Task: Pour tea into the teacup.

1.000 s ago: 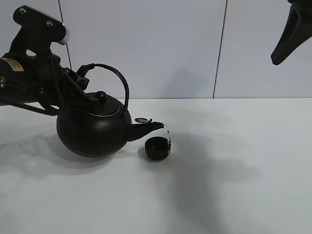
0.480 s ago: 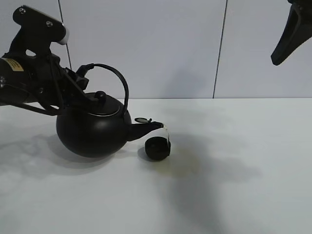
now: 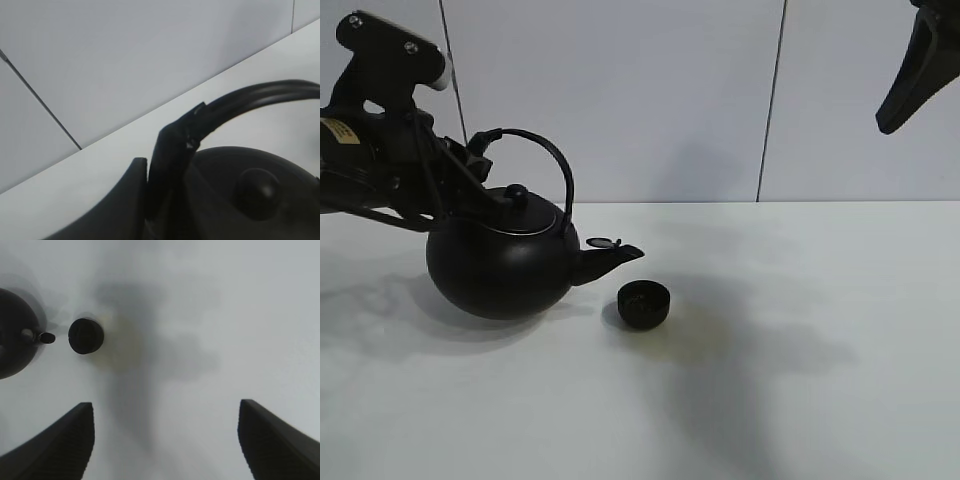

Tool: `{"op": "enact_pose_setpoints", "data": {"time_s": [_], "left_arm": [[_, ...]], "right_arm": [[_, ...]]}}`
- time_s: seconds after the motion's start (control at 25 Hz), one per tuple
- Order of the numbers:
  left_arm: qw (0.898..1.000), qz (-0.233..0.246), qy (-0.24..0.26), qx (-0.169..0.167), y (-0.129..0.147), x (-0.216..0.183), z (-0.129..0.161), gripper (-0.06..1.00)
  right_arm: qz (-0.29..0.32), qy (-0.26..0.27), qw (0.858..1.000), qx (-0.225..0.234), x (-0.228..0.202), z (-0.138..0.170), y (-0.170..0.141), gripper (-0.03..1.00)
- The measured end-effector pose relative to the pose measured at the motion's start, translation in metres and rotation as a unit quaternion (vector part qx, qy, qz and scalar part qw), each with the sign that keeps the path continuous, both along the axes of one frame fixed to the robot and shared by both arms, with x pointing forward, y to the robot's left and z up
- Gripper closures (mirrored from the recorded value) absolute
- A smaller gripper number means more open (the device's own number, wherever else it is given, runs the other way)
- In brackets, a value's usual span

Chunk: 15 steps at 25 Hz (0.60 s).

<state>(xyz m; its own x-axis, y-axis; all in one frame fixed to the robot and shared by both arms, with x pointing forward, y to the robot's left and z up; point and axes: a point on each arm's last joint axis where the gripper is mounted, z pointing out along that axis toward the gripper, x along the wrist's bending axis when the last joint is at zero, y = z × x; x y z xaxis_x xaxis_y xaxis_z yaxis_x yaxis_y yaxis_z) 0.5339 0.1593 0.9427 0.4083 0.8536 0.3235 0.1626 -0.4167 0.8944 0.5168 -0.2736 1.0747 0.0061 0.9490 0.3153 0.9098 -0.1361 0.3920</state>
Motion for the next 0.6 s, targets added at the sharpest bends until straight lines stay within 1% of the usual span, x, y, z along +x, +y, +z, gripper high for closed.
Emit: {"op": "enact_pose_setpoints", "data": {"time_s": [0.6], "left_arm": [[1.0, 0.0, 0.0, 0.0, 0.0003, 0.0001, -0.0001, 0.82]], "right_arm": [[0.0, 0.0, 1.0, 0.0, 0.0, 0.0, 0.0, 0.42]]}}
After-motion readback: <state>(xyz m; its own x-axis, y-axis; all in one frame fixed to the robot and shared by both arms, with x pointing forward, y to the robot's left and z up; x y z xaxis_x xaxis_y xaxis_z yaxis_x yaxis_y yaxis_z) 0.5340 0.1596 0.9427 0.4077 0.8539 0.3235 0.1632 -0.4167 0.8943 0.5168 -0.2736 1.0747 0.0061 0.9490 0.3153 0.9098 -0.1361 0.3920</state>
